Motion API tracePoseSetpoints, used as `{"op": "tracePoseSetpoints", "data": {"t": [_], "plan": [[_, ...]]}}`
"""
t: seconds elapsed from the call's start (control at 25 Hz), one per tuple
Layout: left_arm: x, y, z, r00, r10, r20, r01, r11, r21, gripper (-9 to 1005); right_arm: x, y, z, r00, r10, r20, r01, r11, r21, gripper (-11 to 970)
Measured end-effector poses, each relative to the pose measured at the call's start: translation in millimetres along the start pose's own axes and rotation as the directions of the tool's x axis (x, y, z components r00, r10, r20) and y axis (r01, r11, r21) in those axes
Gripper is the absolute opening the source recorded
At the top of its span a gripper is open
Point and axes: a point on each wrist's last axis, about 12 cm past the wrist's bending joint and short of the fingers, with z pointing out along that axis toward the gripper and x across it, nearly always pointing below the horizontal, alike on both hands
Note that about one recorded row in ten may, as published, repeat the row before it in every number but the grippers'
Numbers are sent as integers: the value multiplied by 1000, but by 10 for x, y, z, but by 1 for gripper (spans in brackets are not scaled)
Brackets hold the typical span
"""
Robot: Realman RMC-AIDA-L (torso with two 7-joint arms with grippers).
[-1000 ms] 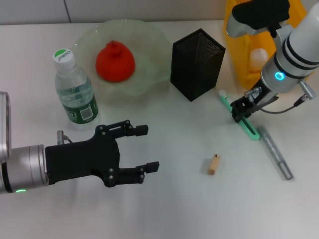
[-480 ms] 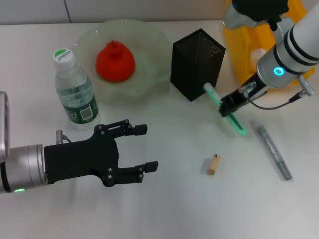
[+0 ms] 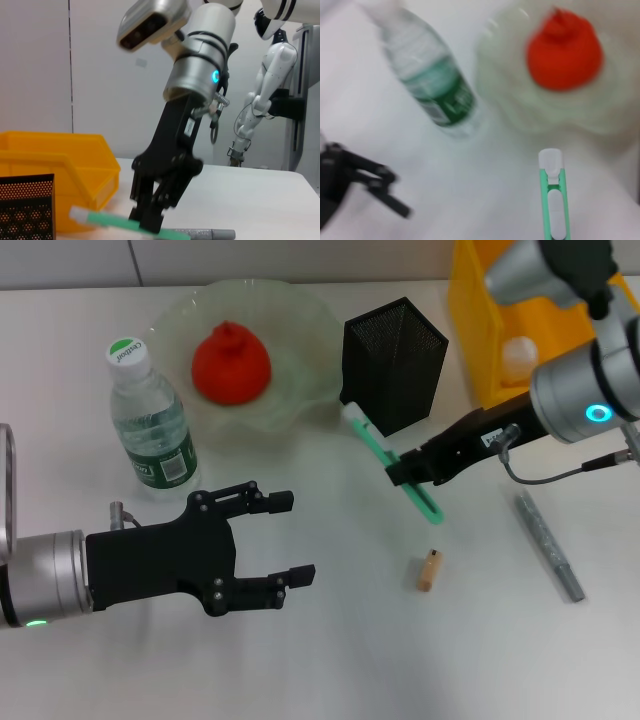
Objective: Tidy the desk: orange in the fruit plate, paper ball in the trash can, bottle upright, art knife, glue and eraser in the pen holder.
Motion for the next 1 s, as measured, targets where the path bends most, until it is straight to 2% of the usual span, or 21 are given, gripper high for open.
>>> {"op": "tracePoseSetpoints", "data": {"t": [0.16,0.2,0.28,0.36,0.4,0.44,0.6,0.76,1.0], "plan": [[3,-5,4,1000,4,-5,-4,1000,7,798,76,-9,-89,994,-42,102,48,997,-53,165],[6,-9,4,1000,4,-4,-4,1000,6,798,111,-40,-160,976,-67,207,84,994,-76,165],[9,-12,2,1000,4,-4,-4,1000,5,798,129,-63,-185,967,-72,244,93,993,-77,165],[13,-17,-3,1000,3,-3,-3,1000,3,798,161,-127,-244,936,-83,343,115,991,-74,165],[21,-25,-8,1000,0,-2,0,1000,-2,798,193,-207,-285,896,-91,434,129,990,-59,165],[21,-25,-8,1000,0,-2,0,1000,-2,798,193,-207,-285,896,-91,434,129,990,-59,165],[41,-43,-15,1000,-7,-3,7,1000,-10,798,228,-405,-315,800,-108,590,133,991,1,165],[57,-61,-12,1000,-12,0,12,1000,-12,798,192,-494,-280,782,-113,613,109,993,45,165],[86,-96,-22,1000,-18,2,18,1000,-20,798,78,-637,-115,789,-91,608,31,994,108,165]]}}
